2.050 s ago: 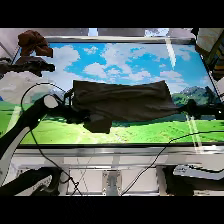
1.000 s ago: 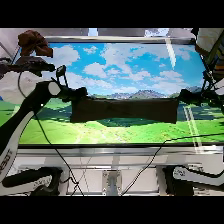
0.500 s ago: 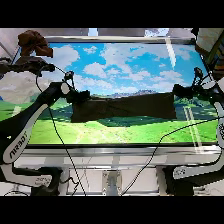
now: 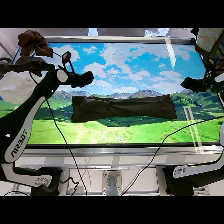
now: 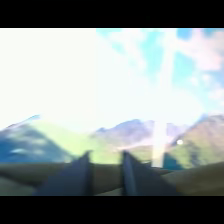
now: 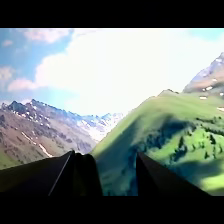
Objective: Fold the shirts.
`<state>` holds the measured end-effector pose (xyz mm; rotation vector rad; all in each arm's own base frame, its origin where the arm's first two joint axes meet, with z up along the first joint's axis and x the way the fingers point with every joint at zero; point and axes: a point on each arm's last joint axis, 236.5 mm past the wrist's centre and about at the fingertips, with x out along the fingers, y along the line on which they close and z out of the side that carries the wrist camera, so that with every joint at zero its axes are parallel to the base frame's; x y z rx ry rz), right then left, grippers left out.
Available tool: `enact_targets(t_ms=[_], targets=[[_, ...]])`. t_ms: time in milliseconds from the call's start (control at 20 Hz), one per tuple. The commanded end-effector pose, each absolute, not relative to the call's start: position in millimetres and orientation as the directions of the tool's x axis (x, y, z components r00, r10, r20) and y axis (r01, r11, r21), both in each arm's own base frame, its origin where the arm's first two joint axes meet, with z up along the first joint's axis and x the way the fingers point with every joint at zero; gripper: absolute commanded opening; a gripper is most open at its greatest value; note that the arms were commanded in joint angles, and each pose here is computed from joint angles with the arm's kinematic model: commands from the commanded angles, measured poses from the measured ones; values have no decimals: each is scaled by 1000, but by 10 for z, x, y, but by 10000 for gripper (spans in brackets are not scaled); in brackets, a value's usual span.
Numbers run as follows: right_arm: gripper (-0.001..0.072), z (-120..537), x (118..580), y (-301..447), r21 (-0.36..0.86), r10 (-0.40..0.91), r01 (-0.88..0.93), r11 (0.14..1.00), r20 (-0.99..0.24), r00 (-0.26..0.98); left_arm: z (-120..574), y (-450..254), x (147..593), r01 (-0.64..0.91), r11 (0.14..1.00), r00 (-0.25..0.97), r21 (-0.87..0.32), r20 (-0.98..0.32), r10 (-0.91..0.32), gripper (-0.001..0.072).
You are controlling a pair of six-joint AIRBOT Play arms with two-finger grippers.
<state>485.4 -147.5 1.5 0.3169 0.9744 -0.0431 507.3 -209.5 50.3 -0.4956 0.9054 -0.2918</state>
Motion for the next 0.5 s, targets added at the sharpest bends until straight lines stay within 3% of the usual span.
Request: enact_targets(t_ms=[0,200,350,450], targets=[[446,-153,4564,-1696,261,131,228,938,-876,465,977,-2589,5070,180,797,607,-576,-573,-550,6],[474,-776,4153,-1293,461,407,257,850,-882,237,653,-3187,4821,220,782,522,-583,-607,-599,4],[477,-922,4218,-979,603,559,237,762,-797,231,122,-3571,4630,217,788,420,-576,-673,-608,4],[477,-956,4324,-990,614,557,229,755,-785,270,-208,-3759,4521,209,795,339,-569,-721,-605,4]])
